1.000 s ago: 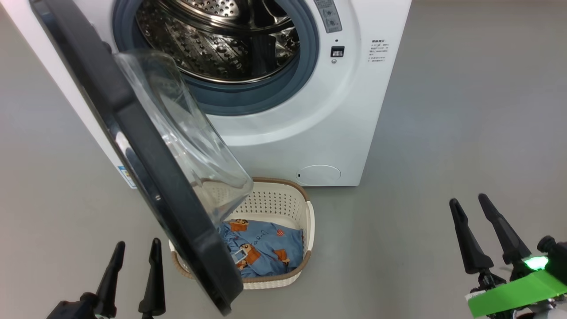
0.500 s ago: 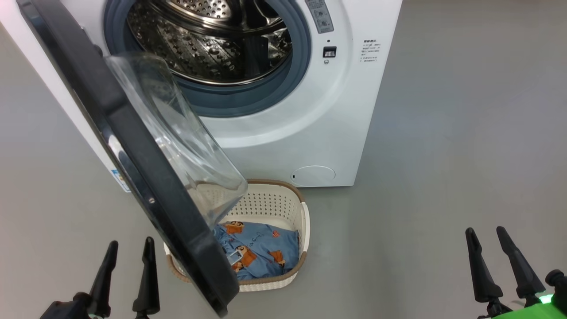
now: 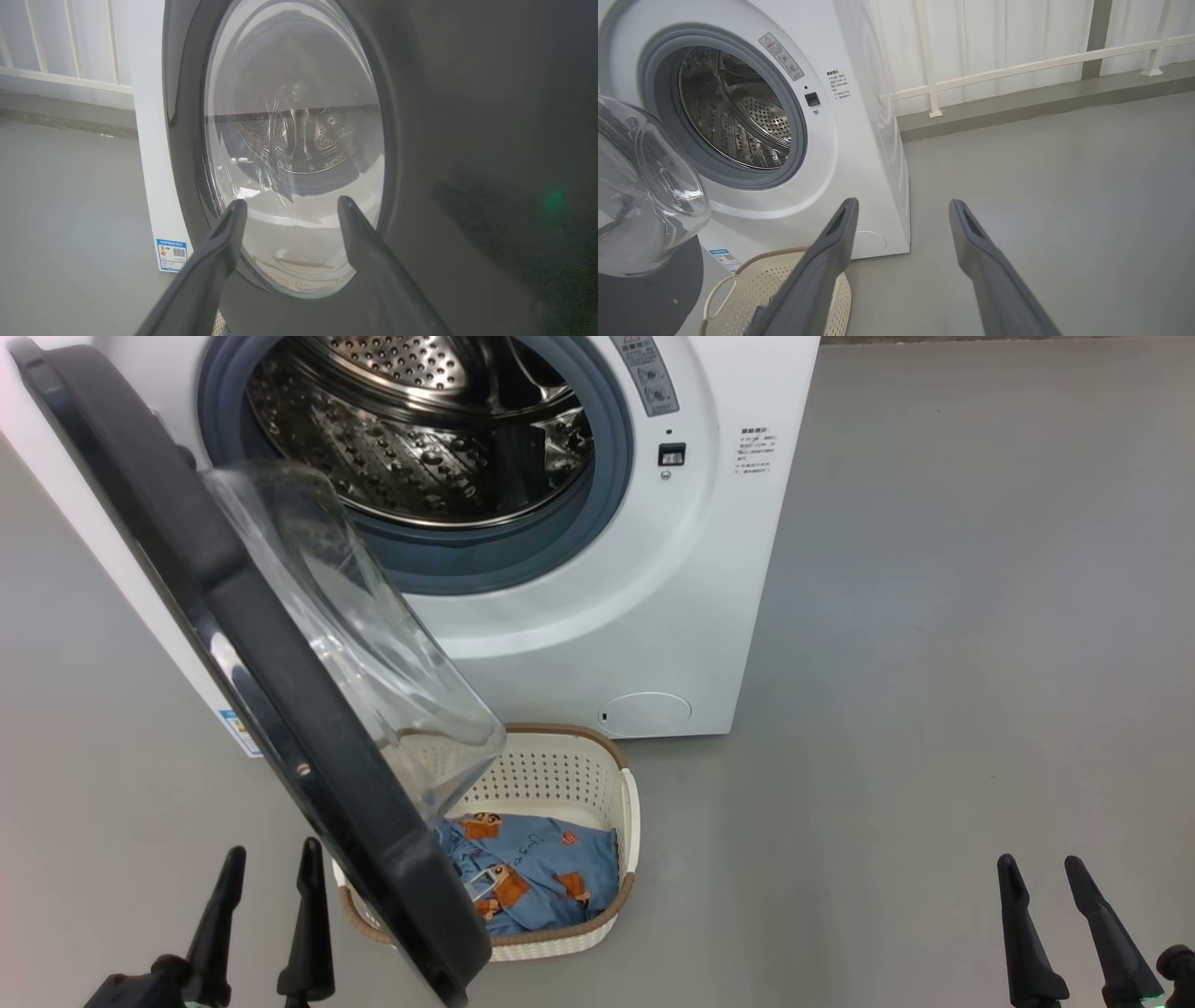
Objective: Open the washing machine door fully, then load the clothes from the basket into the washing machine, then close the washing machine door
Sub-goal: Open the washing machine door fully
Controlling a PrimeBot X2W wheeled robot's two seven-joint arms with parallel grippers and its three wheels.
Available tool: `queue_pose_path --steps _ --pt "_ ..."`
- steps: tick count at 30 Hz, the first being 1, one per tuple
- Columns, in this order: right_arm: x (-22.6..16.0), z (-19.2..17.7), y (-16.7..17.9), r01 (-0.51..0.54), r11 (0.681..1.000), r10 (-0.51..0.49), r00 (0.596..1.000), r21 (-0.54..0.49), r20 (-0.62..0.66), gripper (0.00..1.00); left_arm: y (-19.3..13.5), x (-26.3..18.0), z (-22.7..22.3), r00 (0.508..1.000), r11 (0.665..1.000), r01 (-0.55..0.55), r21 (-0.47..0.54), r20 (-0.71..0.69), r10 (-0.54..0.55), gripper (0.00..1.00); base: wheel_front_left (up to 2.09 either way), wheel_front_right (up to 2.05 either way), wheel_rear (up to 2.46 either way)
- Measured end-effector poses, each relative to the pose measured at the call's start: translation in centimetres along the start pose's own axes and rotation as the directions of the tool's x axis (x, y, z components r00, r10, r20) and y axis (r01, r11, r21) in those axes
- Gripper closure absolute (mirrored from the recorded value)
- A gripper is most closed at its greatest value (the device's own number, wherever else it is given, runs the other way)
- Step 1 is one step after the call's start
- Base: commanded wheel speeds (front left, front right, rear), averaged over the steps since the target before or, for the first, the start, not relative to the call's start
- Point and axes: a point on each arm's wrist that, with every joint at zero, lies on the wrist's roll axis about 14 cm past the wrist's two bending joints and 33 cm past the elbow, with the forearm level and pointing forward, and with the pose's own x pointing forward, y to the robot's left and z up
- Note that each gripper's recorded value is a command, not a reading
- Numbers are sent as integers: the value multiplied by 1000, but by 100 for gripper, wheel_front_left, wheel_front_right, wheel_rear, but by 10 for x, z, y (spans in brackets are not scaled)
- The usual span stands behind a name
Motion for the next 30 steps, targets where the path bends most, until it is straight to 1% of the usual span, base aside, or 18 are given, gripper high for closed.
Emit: queue_pose_path --steps 11,30 --pt "-3 1 -3 7 1000 -7 1000 -16 0 0 1 -6 0 1000 1000 -2 7 -2 2 0 0 0 0" --pt "-2 3 4 -34 999 34 999 -34 3 0 8 -25 0 999 999 -31 14 -13 31 0 0 0 0"
